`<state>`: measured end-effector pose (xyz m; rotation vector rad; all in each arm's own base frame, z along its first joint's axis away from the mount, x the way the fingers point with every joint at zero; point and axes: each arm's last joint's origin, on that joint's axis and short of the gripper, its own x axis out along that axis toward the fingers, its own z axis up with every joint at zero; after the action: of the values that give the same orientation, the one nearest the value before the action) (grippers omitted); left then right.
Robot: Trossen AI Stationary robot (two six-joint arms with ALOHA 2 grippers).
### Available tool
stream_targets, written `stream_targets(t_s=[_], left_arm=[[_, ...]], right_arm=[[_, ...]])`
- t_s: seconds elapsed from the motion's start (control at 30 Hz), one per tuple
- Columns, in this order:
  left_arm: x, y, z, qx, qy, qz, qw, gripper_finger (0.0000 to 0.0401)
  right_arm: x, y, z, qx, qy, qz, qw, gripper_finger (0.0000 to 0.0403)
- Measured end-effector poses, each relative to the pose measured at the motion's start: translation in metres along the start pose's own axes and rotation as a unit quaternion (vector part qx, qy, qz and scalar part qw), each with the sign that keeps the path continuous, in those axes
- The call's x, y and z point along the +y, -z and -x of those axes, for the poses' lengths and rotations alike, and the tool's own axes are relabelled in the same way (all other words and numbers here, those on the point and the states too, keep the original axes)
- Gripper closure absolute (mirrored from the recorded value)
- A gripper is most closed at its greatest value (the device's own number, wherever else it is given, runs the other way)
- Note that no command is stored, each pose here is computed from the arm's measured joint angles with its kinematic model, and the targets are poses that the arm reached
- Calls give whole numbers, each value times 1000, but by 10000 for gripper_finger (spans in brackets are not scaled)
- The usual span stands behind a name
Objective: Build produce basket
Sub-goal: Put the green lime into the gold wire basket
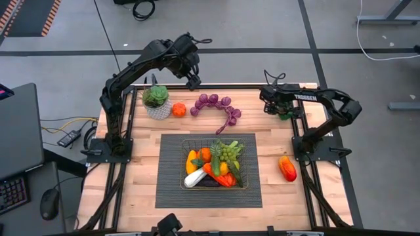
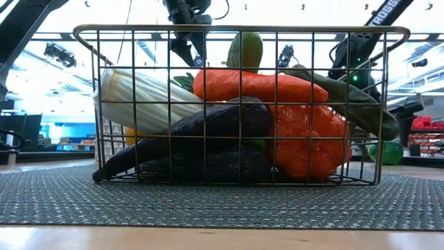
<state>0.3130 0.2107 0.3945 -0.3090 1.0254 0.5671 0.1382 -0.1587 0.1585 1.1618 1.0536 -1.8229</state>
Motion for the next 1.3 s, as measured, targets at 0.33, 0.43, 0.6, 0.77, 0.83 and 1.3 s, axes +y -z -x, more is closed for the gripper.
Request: stream_targets(t_s=[0.33, 0.43, 0.6, 0.77, 0.83, 1.3], left_arm=[[0, 2, 0, 8, 0, -13, 1000, 48], [-1, 2, 0, 9, 1, -9, 1000, 48], [-8, 3, 0, 14, 5, -7, 1000, 48], [-21, 4, 1, 18, 13, -21, 1000, 48], [-26, 5, 1, 18, 16, -27, 999, 48], [-36, 6, 2, 19, 22, -21, 999, 48]], right_arm=[[-3, -9, -10, -26, 1, -29, 999, 3], [-2, -13, -11, -32, -12, -44, 998, 3], [3, -19, -12, -44, -41, -61, 996, 8], [4, -19, -12, -20, -57, -60, 996, 51], [4, -18, -12, -11, -62, -49, 997, 78], [17, -1, 1, 49, -125, 89, 987, 127]])
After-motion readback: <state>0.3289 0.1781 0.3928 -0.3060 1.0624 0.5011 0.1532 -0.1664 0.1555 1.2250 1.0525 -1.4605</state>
